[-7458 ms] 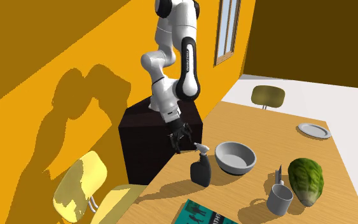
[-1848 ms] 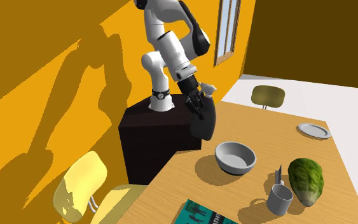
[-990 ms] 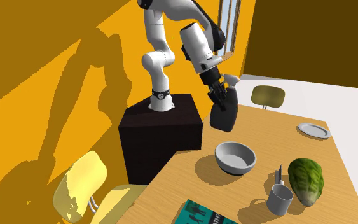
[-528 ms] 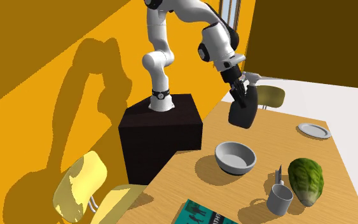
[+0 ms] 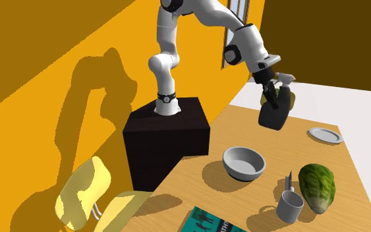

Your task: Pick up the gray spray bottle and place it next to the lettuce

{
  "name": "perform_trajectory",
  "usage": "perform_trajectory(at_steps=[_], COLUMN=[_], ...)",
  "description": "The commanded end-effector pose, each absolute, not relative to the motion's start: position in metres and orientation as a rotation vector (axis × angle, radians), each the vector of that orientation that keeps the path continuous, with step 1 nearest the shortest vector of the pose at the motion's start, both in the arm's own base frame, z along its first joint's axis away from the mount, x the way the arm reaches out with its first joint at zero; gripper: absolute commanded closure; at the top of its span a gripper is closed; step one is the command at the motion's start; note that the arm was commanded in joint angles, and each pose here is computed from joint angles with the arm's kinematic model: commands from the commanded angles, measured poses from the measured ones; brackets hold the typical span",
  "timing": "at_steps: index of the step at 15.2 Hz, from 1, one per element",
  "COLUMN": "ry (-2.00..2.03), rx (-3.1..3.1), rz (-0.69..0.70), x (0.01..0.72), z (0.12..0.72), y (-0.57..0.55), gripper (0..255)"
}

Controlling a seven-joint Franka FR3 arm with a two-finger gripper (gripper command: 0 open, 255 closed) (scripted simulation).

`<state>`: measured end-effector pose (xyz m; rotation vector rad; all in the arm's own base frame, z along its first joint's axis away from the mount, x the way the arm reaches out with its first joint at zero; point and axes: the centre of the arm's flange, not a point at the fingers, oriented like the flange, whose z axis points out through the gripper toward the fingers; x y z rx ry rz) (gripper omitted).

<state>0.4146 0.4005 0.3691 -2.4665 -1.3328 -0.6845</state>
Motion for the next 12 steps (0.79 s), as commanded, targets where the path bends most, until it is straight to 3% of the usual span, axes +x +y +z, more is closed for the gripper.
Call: perform_trajectory(at_steps=[1, 12], ry=[-1.331, -1.331], rx=[-2.468, -2.468], rz=[-0.685, -0.685], x=[0.411, 0.388], z=[0.369, 0.37], y=[0.426, 0.57], gripper=[255, 255])
